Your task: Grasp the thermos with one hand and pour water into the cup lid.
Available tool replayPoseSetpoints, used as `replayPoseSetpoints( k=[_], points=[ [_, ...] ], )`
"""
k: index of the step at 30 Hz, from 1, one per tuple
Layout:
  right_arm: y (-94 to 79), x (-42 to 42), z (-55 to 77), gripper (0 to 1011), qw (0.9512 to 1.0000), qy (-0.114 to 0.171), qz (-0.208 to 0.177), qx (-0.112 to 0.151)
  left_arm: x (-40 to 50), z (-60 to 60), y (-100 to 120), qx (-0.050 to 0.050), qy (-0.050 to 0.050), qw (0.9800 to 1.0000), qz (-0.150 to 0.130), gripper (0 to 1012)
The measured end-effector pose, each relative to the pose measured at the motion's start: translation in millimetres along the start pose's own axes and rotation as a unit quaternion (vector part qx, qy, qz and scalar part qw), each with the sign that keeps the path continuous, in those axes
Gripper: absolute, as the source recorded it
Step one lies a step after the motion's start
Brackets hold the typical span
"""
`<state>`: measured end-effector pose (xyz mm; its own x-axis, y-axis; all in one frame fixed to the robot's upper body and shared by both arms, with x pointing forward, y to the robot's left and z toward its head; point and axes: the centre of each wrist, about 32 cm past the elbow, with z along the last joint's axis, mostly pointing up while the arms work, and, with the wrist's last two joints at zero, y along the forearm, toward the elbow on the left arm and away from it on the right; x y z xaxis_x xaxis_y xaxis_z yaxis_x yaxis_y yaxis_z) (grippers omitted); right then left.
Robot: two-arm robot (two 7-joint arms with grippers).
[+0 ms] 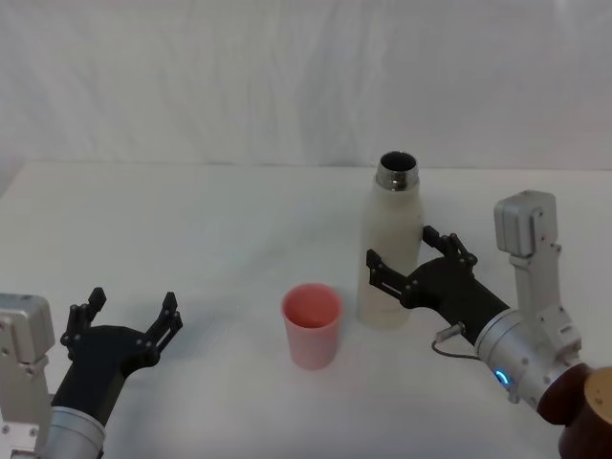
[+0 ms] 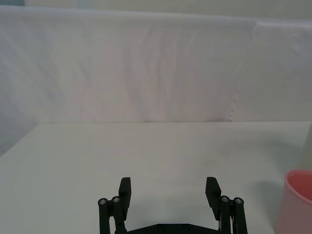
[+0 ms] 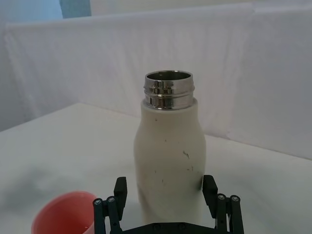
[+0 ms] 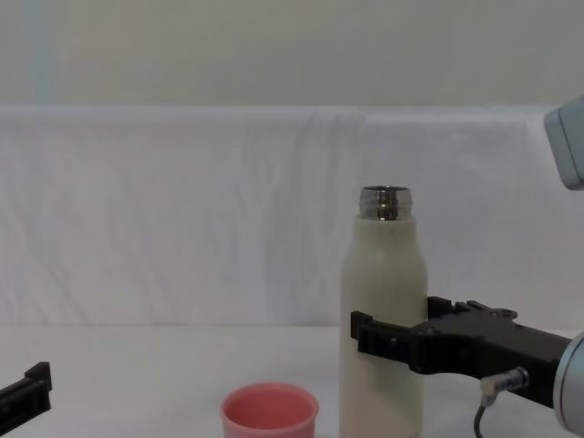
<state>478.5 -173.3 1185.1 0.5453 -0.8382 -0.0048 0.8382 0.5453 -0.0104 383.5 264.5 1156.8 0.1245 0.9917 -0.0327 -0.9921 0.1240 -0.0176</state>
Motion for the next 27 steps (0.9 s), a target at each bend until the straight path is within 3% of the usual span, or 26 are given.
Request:
replayPoseSetpoints(
  k=[27],
  points=[
    [15.1,-2.4,1.5,1001,0.9999,-0.006,-0.01,0.003,0.0,0.0,0,0.0,0.0,1.0,0.0,1001]
  ],
)
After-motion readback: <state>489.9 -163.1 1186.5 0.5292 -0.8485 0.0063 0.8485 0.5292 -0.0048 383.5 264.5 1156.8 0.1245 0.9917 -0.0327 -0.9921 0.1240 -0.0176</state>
